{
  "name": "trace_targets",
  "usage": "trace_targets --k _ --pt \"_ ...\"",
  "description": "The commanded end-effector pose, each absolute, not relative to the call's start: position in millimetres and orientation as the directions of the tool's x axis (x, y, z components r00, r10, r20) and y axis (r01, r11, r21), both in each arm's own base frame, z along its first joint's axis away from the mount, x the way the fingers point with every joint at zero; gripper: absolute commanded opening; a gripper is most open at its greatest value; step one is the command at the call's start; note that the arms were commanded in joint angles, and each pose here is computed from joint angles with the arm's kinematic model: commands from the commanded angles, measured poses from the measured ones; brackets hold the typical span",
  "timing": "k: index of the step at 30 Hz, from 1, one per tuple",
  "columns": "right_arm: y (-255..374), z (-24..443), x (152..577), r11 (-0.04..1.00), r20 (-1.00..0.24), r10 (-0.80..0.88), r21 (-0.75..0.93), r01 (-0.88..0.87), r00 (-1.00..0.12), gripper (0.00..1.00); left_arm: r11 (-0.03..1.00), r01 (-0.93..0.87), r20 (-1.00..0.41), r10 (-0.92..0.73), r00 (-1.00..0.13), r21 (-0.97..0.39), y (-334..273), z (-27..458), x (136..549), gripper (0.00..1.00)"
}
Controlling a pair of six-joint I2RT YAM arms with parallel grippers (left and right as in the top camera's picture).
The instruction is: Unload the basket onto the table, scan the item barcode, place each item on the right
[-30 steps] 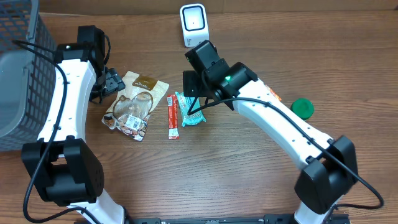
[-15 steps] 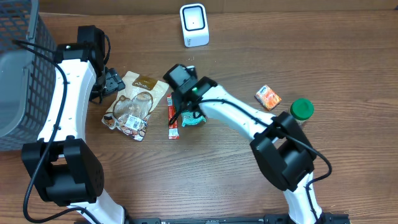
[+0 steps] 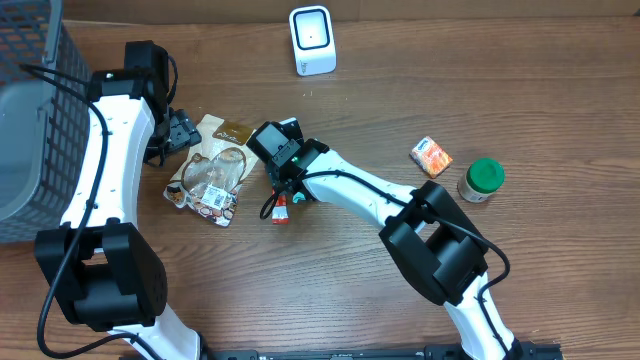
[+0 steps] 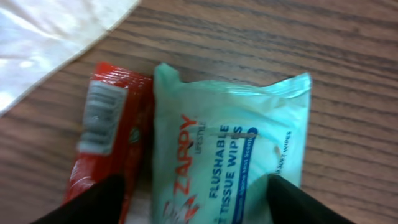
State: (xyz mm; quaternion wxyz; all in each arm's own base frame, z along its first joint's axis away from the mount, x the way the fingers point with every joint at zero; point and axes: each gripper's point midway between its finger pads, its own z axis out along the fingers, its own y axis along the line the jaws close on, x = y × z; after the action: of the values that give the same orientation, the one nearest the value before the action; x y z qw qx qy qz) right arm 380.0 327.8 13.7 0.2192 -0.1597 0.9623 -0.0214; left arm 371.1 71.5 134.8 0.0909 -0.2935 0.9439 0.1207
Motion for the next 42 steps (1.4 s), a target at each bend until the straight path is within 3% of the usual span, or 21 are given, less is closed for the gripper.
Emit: trace_targets --k 1,6,7,8,13,19,23,26,30,40,42 --pt "323.8 -15.8 375.9 0.942 -0.363 -0.335 -0.135 -0.307 -0.869 0.65 0.8 -0.576 -0.269 -0.524 -0.808 0.169 70.9 143.0 375.4 1.0" --pt "330.0 -19.9 367.8 0.942 -0.326 -0.333 -0.073 -0.327 -0.885 0.38 0.8 -0.576 -0.27 -0.524 -0.808 0.17 70.9 143.0 375.3 1.0" --pt "329.7 -19.2 367.9 0.944 -0.32 -0.325 -0.059 -0.324 -0.89 0.24 0.8 -0.576 -0.269 -0.524 -0.808 0.169 70.9 143.0 375.4 1.0" --pt "328.7 -17.9 368.4 0.947 -0.317 -0.315 -0.048 -0.317 -0.895 0.16 0.8 -0.576 -0.27 -0.524 -0.808 0.17 70.9 143.0 375.3 1.0" --pt "325.5 10.7 378.2 0.955 -0.329 -0.259 0.053 -0.292 -0.908 0.04 0.8 -0.576 -0.27 -0.524 -0.808 0.17 70.9 143.0 375.3 1.0" --pt "320.4 81.4 392.8 0.913 -0.337 -0.135 0.324 -0.249 -0.932 0.04 0.8 -0.575 -0.269 -0.524 -0.808 0.169 70.9 143.0 375.4 1.0" --pt "316.9 111.3 392.9 0.779 -0.233 -0.097 0.588 -0.22 -0.967 0.04 0.8 -0.576 -0.269 -0.524 -0.808 0.169 70.9 143.0 375.4 1.0" --pt "305.5 112.4 392.6 0.704 -0.152 -0.079 0.691 -0.164 -0.985 0.04 0.8 -0.576 -0.269 -0.524 -0.808 0.169 70.9 143.0 375.4 1.0" --pt "290.2 91.4 389.6 0.685 -0.086 -0.059 0.721 -0.102 -0.995 0.04 0.8 -0.576 -0.269 -0.524 -0.808 0.169 70.9 143.0 375.4 1.0" --pt "297.9 69.0 381.4 0.557 -0.037 -0.006 0.83 -0.034 -0.999 0.04 0.8 -0.576 -0.27 -0.524 -0.808 0.17 70.9 143.0 375.3 1.0" --pt "302.3 76.9 378.4 0.487 -0.04 -0.032 0.872 -0.051 -0.999 0.04 0.8 -0.576 -0.269 -0.524 -0.808 0.169 70.9 143.0 375.4 1.0"
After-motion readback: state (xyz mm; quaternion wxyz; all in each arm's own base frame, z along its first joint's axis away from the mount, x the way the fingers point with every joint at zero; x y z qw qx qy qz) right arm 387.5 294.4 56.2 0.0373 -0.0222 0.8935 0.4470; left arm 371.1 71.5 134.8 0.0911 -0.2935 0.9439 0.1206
